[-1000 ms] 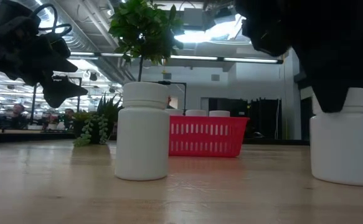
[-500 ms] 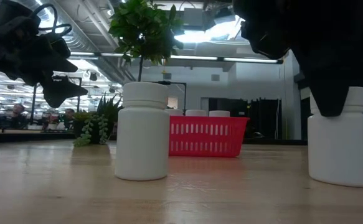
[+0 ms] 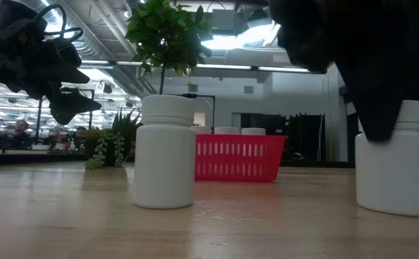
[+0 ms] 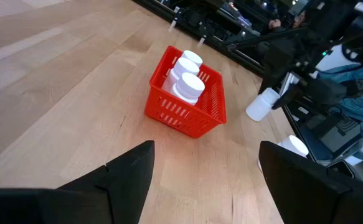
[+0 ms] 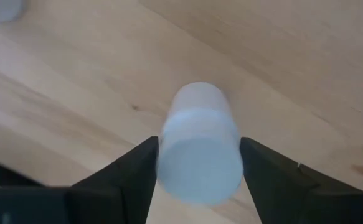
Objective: Pick and place pill bottles into a basket
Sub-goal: Put the white pill bottle into the red bin
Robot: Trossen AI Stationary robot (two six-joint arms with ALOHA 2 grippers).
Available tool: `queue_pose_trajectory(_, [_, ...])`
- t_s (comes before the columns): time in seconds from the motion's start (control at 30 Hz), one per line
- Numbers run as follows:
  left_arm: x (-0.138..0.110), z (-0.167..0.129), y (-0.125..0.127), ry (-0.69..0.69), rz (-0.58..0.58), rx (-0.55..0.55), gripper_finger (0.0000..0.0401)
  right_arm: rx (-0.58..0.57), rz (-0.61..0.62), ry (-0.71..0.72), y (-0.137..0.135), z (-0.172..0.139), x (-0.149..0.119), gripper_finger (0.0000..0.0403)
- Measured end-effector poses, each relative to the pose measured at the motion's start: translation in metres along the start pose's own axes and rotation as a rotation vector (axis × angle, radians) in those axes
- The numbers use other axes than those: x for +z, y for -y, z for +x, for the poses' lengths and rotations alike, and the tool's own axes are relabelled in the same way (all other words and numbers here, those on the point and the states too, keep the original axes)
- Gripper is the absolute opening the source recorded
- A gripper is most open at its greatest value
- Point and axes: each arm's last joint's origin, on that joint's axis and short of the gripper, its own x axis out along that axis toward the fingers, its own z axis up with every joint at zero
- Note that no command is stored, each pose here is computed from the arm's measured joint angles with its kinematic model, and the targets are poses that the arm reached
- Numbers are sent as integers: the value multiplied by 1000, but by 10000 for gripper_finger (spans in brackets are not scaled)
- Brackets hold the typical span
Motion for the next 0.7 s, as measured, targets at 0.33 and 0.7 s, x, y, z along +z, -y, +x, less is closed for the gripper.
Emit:
queue_pose_trajectory(0.33, [0,0,0,0,0,0,281,16,7,-11,4,13,0,216])
queue_pose_trajectory(0.7, [0,0,0,1,1,0,281,66,-53,27,-6,1,2,172])
